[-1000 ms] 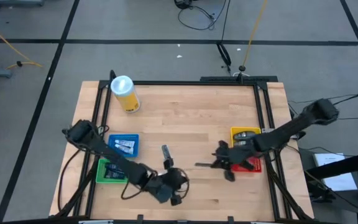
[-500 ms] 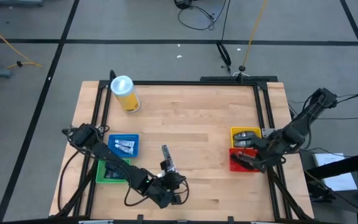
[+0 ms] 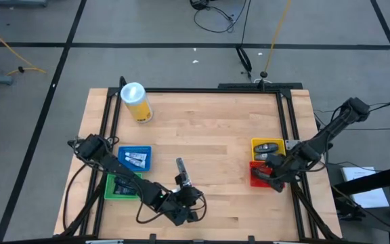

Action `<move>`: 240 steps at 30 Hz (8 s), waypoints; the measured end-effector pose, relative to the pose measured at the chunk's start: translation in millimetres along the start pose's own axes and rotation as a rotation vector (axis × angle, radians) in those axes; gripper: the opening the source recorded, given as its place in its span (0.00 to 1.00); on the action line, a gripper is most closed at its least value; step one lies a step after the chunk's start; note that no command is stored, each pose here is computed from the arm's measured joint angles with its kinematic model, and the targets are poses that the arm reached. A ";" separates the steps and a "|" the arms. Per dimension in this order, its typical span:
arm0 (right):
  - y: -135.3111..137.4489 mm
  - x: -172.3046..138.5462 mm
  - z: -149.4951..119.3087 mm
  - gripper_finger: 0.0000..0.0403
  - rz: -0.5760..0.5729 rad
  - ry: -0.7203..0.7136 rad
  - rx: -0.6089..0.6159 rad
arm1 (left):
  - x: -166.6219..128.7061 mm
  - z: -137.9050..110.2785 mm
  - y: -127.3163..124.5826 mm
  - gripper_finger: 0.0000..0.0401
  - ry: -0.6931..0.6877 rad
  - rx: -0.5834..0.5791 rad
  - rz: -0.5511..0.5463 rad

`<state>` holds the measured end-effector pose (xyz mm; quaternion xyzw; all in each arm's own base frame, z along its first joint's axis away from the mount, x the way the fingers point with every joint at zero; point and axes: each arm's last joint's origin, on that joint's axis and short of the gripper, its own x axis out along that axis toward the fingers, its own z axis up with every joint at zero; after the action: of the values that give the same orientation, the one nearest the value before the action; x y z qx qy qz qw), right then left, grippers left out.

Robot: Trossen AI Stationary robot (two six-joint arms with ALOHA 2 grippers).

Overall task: Pick & Place Travel size toiletries
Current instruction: Put the black comb into the red basket

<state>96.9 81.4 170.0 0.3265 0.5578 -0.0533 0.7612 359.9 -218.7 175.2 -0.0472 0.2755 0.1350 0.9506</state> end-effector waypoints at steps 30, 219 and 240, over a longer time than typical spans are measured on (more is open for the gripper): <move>64.1 3.6 31.4 0.42 0.337 -0.613 -0.649 | -35.8 15.2 32.5 0.05 0.124 -0.059 0.155; 41.6 102.9 89.4 0.04 0.080 -0.211 -0.534 | 79.8 -9.3 32.4 0.04 0.122 0.062 -0.431; 68.8 -62.7 38.8 0.01 -0.148 0.055 -0.198 | 16.8 0.6 8.5 0.04 -0.035 0.127 -0.032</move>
<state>135.8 95.8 261.9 0.2093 0.6035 -0.0449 0.7681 371.5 -206.5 166.6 0.0111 0.2658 0.1028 0.9585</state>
